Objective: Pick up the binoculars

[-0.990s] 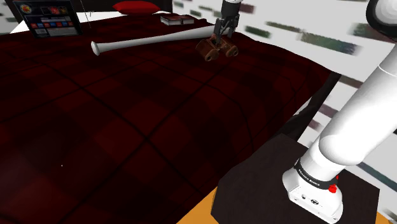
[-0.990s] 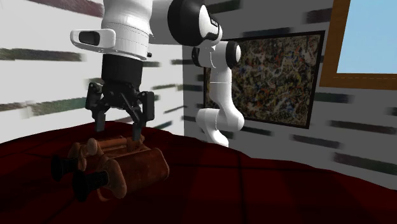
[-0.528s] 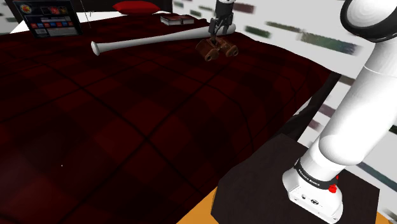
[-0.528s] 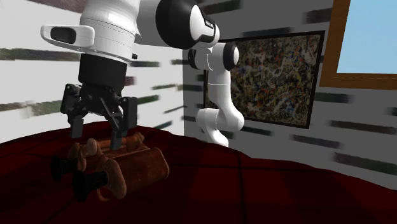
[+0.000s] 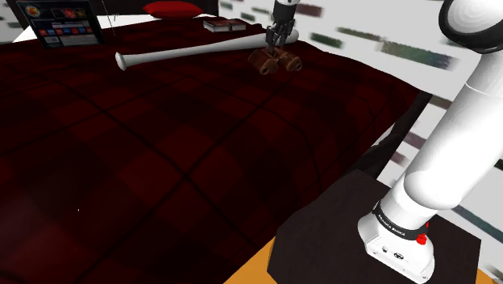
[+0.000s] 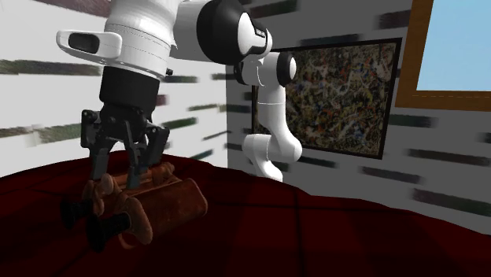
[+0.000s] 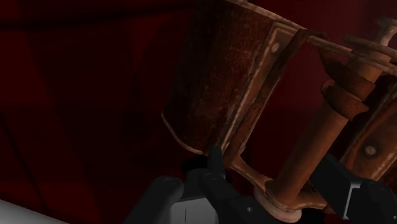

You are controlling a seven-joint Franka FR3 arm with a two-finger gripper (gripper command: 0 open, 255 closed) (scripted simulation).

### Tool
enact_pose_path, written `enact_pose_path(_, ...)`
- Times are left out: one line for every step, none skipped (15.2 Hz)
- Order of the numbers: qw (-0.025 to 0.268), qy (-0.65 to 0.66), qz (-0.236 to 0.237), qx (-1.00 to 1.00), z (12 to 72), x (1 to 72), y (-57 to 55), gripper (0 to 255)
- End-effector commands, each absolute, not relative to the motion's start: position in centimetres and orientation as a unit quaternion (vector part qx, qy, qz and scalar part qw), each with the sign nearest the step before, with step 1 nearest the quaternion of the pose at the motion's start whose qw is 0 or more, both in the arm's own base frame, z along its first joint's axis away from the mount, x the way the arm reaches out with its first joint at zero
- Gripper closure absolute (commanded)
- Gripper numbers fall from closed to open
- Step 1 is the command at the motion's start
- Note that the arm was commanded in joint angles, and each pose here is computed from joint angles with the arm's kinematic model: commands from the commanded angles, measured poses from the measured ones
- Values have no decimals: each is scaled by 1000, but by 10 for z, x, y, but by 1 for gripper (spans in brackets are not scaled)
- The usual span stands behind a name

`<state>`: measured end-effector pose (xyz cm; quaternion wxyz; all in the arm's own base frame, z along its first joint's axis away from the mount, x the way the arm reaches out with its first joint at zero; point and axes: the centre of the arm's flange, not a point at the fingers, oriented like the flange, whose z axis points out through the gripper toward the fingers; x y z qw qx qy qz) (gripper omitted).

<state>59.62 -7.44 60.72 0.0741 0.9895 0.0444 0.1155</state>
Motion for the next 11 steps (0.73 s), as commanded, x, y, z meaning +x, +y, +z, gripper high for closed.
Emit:
enact_pose_path(71, 46, 91, 992, 584, 600, -73, 255)
enact_pose_path(71, 46, 91, 992, 585, 602, -69, 255)
enact_pose_path(71, 46, 91, 992, 587, 601, -69, 255)
enact_pose_path(71, 46, 91, 992, 593, 608, -70, 255)
enact_pose_path(71, 46, 91, 992, 595, 605, -70, 255)
enact_pose_path(71, 46, 91, 992, 596, 603, -68, 255)
enact_pose_path(71, 46, 91, 992, 582, 602, -76, 255)
enact_pose_path(71, 46, 91, 992, 588, 602, -76, 255)
enact_pose_path(71, 46, 91, 992, 593, 602, -76, 255)
enact_pose_path(71, 46, 91, 992, 598, 602, -76, 255)
enact_pose_path(71, 46, 91, 992, 603, 602, -76, 255)
